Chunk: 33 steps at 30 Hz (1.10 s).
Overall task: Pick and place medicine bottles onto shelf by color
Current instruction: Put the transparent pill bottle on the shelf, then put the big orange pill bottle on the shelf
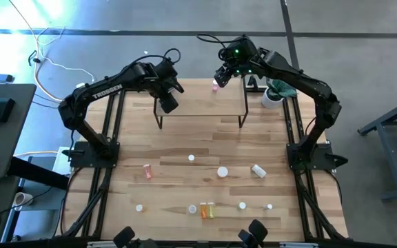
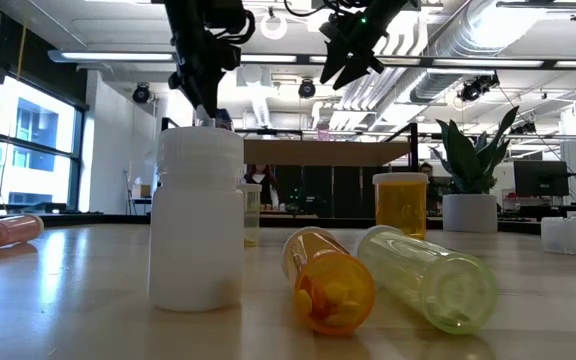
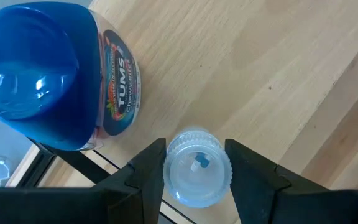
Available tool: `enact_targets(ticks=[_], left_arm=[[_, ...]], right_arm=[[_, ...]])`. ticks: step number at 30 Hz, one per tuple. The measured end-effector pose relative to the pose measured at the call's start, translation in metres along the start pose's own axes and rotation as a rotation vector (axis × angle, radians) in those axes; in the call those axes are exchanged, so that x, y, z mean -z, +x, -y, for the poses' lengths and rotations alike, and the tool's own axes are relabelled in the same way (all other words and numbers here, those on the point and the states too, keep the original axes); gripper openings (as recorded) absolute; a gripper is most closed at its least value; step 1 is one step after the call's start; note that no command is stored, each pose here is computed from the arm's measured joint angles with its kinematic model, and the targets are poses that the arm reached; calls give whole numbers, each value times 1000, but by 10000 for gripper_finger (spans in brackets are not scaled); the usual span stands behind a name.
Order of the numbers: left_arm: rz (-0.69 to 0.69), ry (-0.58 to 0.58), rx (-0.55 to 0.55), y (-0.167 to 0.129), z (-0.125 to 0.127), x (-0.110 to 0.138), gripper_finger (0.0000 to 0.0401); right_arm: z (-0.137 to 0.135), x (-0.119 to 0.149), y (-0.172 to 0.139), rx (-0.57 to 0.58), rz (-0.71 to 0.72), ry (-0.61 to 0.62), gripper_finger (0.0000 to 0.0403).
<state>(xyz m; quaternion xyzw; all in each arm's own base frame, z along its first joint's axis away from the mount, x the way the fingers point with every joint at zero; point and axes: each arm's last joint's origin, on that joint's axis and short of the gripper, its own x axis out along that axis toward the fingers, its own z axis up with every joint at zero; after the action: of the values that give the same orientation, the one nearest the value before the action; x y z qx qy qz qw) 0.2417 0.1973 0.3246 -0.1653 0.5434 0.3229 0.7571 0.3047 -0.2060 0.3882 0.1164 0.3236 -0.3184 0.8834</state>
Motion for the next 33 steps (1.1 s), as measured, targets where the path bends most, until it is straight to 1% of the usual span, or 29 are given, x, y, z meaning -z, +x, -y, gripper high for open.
enact_targets(ticks=[10, 16, 22, 29, 33], left_arm=[[-2, 1, 0, 0, 0, 0, 149], [-2, 14, 0, 0, 0, 0, 182], [1, -9, 1, 0, 0, 0, 207], [32, -13, 1, -11, -1, 3, 205], [68, -27, 3, -23, -3, 7, 202]], right_arm=[[0, 0, 0, 0, 0, -8, 206], [0, 0, 0, 0, 0, -8, 206], [0, 0, 0, 0, -4, -31, 206], [-1, 4, -2, -2, -35, -37, 206], [-3, 3, -11, -22, -19, -46, 206]])
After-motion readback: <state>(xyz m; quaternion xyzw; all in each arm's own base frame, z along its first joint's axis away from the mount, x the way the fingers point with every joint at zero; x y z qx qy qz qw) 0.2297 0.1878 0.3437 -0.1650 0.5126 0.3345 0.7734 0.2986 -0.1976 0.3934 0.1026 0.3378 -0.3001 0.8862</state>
